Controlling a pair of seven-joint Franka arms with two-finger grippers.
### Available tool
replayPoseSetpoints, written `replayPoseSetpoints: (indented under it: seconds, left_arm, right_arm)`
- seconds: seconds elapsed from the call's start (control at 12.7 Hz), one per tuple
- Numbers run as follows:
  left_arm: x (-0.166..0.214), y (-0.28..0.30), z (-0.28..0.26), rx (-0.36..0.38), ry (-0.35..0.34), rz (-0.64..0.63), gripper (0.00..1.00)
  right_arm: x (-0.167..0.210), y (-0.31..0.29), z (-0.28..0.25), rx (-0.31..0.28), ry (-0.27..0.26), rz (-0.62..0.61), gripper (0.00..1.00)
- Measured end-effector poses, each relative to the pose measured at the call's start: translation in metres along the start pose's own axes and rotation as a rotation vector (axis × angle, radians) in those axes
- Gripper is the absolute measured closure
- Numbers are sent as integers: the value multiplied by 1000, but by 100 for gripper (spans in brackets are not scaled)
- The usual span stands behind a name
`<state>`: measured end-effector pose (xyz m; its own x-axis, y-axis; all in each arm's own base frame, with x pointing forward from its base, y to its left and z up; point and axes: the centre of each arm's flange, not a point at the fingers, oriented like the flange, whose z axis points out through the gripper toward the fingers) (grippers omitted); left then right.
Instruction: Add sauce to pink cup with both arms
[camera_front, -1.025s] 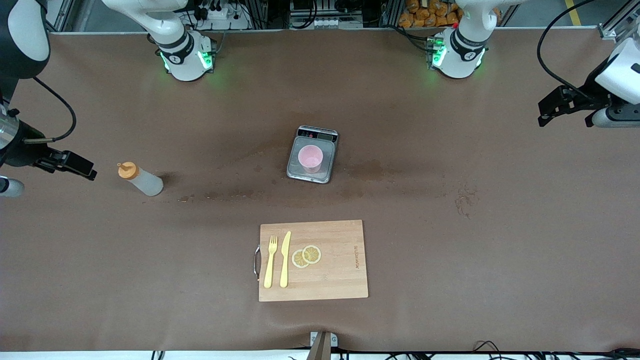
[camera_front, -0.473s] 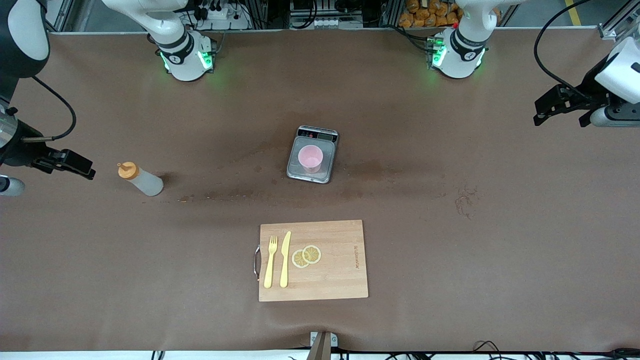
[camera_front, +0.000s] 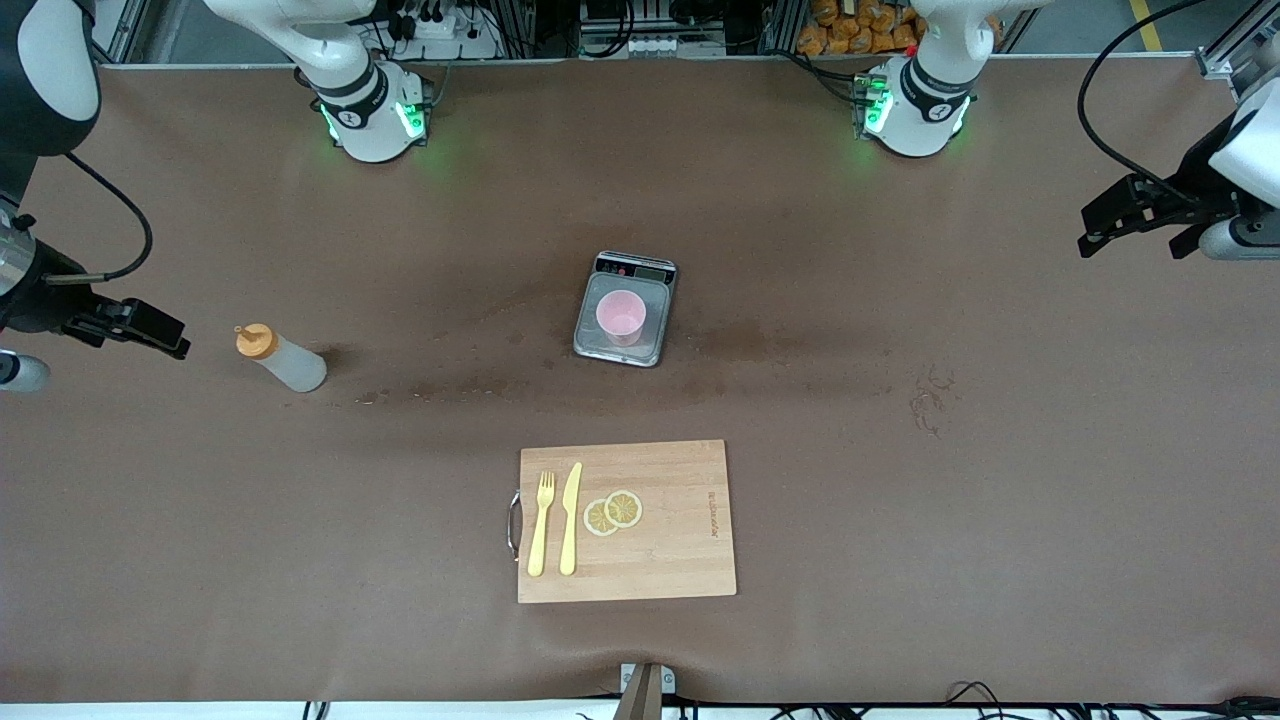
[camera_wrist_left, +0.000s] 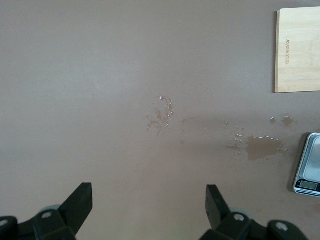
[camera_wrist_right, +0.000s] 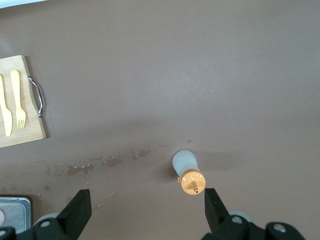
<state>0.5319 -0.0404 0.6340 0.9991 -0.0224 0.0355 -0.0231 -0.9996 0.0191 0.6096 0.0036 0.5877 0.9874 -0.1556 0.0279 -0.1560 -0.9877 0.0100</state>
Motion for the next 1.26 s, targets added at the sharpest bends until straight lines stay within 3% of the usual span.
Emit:
replayPoseSetpoints:
  seconds: [1.26]
  left_arm:
    - [16,-4,3,-11,-15,-5,0]
  right_arm:
    - [0,2,0,-3,-3,3,0]
